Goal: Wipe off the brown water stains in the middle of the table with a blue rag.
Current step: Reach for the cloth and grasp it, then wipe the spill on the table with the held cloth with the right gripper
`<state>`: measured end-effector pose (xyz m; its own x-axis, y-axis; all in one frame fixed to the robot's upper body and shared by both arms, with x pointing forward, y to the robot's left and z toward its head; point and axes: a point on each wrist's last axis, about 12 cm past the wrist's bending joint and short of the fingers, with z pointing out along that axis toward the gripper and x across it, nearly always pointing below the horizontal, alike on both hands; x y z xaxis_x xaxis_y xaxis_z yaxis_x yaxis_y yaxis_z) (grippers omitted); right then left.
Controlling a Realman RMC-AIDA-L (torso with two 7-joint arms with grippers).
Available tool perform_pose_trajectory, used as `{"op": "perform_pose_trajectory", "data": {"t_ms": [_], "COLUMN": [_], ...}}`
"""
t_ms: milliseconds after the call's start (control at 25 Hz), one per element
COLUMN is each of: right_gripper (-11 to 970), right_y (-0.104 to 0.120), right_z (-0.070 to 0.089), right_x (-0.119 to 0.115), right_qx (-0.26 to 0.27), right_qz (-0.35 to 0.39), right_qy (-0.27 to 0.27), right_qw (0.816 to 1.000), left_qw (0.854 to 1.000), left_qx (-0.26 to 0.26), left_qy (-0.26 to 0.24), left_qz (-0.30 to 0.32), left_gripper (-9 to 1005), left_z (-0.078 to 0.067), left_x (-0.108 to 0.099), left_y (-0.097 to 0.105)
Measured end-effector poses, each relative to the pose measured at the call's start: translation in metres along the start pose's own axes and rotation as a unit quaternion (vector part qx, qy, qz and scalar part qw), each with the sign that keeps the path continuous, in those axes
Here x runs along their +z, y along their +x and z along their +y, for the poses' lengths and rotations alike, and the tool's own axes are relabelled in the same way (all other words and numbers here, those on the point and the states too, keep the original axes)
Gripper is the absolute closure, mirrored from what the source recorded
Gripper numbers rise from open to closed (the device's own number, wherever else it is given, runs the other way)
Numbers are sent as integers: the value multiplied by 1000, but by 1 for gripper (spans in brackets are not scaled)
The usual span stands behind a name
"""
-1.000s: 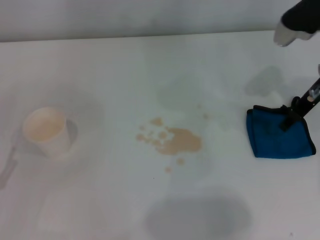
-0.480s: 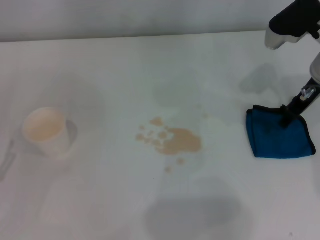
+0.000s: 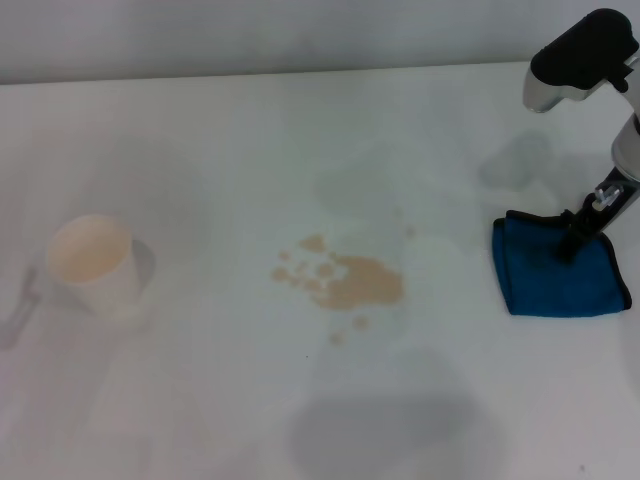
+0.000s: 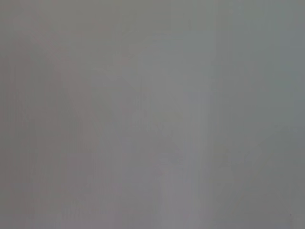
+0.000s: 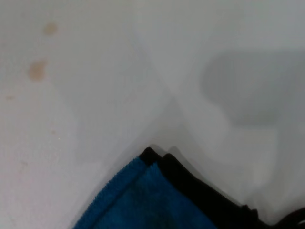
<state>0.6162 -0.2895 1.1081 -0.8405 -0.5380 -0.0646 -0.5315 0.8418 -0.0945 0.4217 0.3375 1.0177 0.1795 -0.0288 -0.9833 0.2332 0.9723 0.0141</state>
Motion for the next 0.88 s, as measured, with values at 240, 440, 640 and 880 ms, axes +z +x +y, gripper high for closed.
{"op": "perform_pose_trajectory", "data": {"t_ms": [240, 440, 640, 880], "right_gripper": [386, 504, 685, 782], "right_y": [-3, -5, -8, -11], "right_z": [3, 4, 5, 8], "right_x": [0, -1, -3, -4], "right_qx": [2, 3, 1, -10], "right_qz": [-4, -8, -13, -14], "right_qy": [-5, -5, -8, -8], "right_qw": [1000, 1000, 1000, 1000], "left_qw": [1000, 1000, 1000, 1000], "left_qx": [1, 2, 2, 2], "left_qy": [0, 0, -3, -5], "left_qz": [6, 9, 10, 12], "left_gripper": [111, 110, 110, 111], "left_z": [1, 1, 1, 2], "left_x": [4, 6, 6, 6], "left_y": [2, 2, 2, 3]}}
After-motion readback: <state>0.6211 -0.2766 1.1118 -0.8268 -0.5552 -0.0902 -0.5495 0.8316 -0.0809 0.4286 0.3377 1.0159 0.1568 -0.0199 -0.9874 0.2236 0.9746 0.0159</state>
